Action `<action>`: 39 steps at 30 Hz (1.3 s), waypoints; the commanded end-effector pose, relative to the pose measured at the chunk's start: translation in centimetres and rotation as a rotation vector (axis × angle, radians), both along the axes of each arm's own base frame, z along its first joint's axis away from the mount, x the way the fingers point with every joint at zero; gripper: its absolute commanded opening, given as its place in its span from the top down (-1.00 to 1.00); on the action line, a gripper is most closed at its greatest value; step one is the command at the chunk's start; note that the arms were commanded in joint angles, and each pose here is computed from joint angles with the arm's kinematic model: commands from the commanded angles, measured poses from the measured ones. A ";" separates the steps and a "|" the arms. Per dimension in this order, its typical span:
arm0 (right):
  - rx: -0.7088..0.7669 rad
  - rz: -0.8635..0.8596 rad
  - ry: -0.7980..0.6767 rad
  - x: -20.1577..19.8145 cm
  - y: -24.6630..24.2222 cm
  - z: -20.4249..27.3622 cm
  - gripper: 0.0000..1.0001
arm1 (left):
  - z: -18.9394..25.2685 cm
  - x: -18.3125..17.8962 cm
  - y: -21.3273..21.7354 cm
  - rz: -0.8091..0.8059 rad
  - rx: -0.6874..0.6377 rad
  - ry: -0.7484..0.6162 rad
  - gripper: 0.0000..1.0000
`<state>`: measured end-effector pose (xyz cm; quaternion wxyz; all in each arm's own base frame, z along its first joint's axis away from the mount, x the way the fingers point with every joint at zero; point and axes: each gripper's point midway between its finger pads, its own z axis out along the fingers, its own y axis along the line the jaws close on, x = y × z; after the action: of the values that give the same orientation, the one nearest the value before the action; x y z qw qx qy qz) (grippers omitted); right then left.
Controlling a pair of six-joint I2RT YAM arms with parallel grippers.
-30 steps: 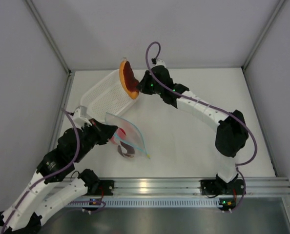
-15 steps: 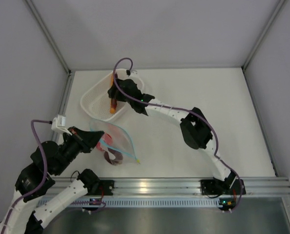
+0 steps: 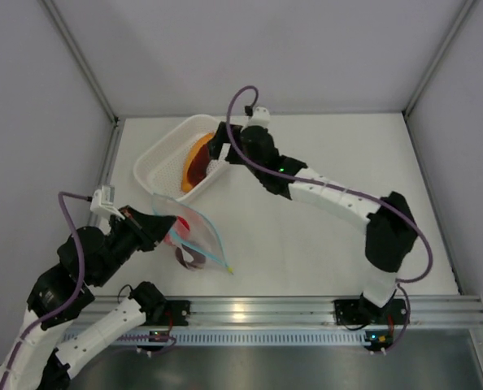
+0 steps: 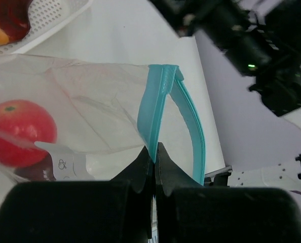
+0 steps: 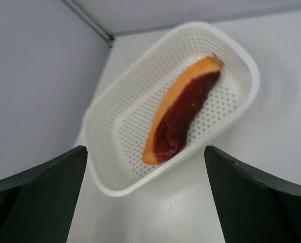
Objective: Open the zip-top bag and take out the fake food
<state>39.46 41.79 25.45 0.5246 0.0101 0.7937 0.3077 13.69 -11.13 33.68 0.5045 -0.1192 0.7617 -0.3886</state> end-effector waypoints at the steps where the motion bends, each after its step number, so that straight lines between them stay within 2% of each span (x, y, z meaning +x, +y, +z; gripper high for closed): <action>1: 0.147 0.125 -0.187 -2.3 -6.2 11.5 -0.99 | 0.1 1.3 -0.9 0.037 -0.034 0.052 1.00; 3: 0.223 0.322 -0.243 -5.1 -7.3 13.4 -0.99 | 0.5 2.1 -2.2 0.017 -0.076 0.055 1.00; 4: 0.283 0.375 -0.297 -7.1 -9.6 14.4 -0.99 | -0.3 2.5 -2.9 0.007 -0.078 0.072 1.00; 5: 0.278 0.377 -0.311 -8.0 -10.7 14.5 -0.99 | -0.3 2.8 -3.6 0.000 -0.102 0.082 1.00; 8: 0.123 0.318 -0.243 -10.4 -14.2 13.3 -0.99 | -0.9 4.5 -6.2 -0.031 -0.129 0.116 1.00; 11: 0.027 0.182 -0.199 -12.3 -18.3 12.5 -0.99 | -1.4 6.4 -8.1 -0.030 -0.141 0.142 1.00; 14: 0.054 0.155 -0.251 -15.5 -21.2 13.1 -0.99 | -1.5 7.8 -9.6 -0.036 -0.149 0.151 1.00; 16: 0.081 0.245 -0.344 -19.1 -22.1 13.6 -0.99 | -1.6 8.7 -10.6 -0.037 -0.138 0.161 1.00; 19: 0.116 0.284 -0.406 -21.7 -23.1 13.5 -0.99 | -2.3 9.5 -12.8 -0.086 -0.118 0.193 1.00; 24: -0.044 0.162 -0.234 -21.0 -25.9 11.9 -0.98 | -3.9 9.9 -17.6 -0.157 -0.052 0.217 1.00; 25: -0.118 0.107 -0.166 -20.3 -26.9 10.1 -0.98 | -3.7 10.0 -18.4 -0.180 -0.046 0.211 1.00; 29: -0.176 0.110 -0.138 -20.7 -27.6 9.1 -0.99 | -5.7 10.6 -22.3 -0.265 0.039 0.225 1.00; 31: -0.195 0.128 -0.128 -20.9 -27.5 8.1 -0.99 | -8.7 11.2 -23.6 -0.294 0.120 0.261 1.00; 36: -0.223 0.123 -0.068 -21.0 -27.7 6.6 -0.83 | -14.1 12.7 -25.6 -0.333 0.270 0.309 1.00; 39: -0.204 0.160 -0.058 -21.4 -27.1 6.7 -0.60 | -16.1 13.4 -26.1 -0.336 0.340 0.334 1.00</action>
<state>18.59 14.50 32.36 0.5319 -0.1057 0.7983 0.2618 26.02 -35.92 16.17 0.2915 -0.0008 0.9066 -0.3051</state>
